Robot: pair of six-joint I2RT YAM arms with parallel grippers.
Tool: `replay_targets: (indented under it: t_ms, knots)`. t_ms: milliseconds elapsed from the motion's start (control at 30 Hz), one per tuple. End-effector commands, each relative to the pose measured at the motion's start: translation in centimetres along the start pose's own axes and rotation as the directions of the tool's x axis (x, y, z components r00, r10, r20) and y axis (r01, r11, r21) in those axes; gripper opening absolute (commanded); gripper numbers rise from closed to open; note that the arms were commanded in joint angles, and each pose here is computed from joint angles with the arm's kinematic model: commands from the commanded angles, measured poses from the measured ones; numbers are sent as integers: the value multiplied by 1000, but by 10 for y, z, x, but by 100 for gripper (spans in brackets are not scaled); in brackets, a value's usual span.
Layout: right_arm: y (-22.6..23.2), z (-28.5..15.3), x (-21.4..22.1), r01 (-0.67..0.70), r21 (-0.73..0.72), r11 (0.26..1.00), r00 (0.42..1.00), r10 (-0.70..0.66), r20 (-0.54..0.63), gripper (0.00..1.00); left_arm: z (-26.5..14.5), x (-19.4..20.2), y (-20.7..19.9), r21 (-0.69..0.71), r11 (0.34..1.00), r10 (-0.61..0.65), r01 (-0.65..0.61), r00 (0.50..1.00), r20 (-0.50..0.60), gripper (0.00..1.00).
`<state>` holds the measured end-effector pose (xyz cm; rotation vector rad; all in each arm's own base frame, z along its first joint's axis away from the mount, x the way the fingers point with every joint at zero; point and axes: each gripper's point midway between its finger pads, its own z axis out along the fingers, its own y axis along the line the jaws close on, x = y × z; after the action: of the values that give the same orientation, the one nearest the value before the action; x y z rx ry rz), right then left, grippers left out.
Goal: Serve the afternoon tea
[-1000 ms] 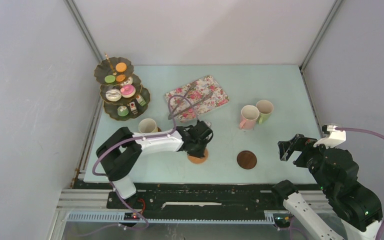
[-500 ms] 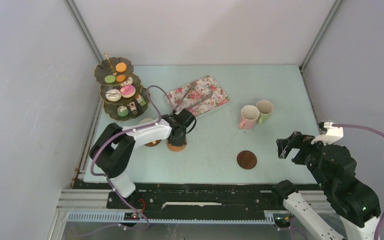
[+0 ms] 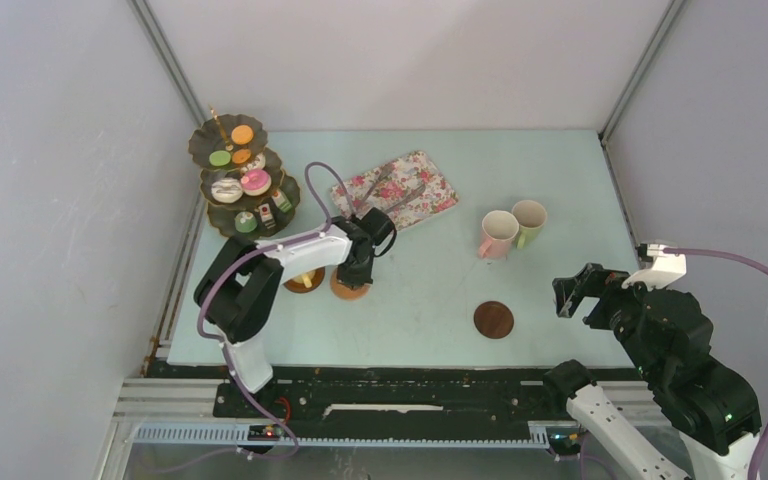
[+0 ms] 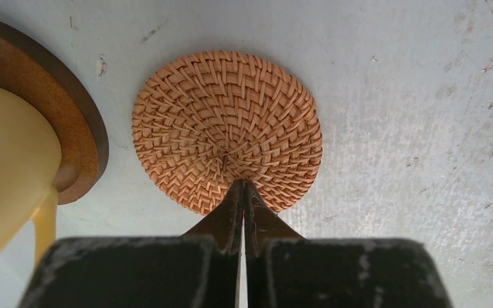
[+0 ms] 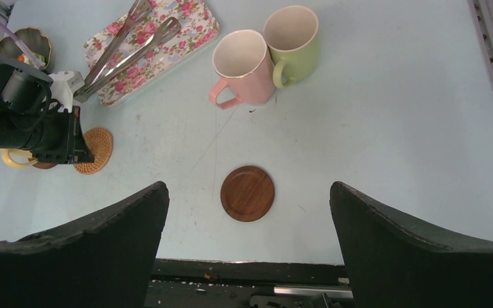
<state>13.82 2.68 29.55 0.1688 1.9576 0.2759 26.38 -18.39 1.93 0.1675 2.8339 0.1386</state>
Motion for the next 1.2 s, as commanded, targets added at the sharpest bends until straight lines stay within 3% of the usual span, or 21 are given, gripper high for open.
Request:
replay_targets:
  t_ms: [0, 467, 800, 967, 1067, 1100, 1167]
  knots:
    - [1, -4, -13, 8, -5, 1000, 999, -8, 40, 99, 21, -7, 17, -68, 998, 14, -14, 1000, 1, 0]
    - [0, -4, -11, 15, -5, 1000, 999, -15, 36, 99, -1, -41, -6, 43, 999, 20, -22, 998, 64, 0]
    - [1, -3, -13, 12, -2, 1000, 999, -12, 41, 99, -64, -63, 12, 34, 999, -9, 3, 985, 174, 15]
    - [-1, -6, -14, 10, -1, 1000, 999, -10, 52, 99, -123, -83, -4, 234, 972, -88, 12, 943, 320, 34]
    - [-4, -10, -13, 3, 4, 1000, 998, -3, 63, 99, -164, -100, -59, 514, 851, -147, -107, 891, 429, 55]
    - [-5, -11, -13, 2, 5, 1000, 998, -2, 67, 99, -177, -102, -79, 584, 795, -156, -162, 876, 456, 67]
    - [-6, -12, -13, 0, 5, 1000, 997, 0, 72, 99, -198, -101, -114, 648, 714, -142, -264, 852, 504, 82]
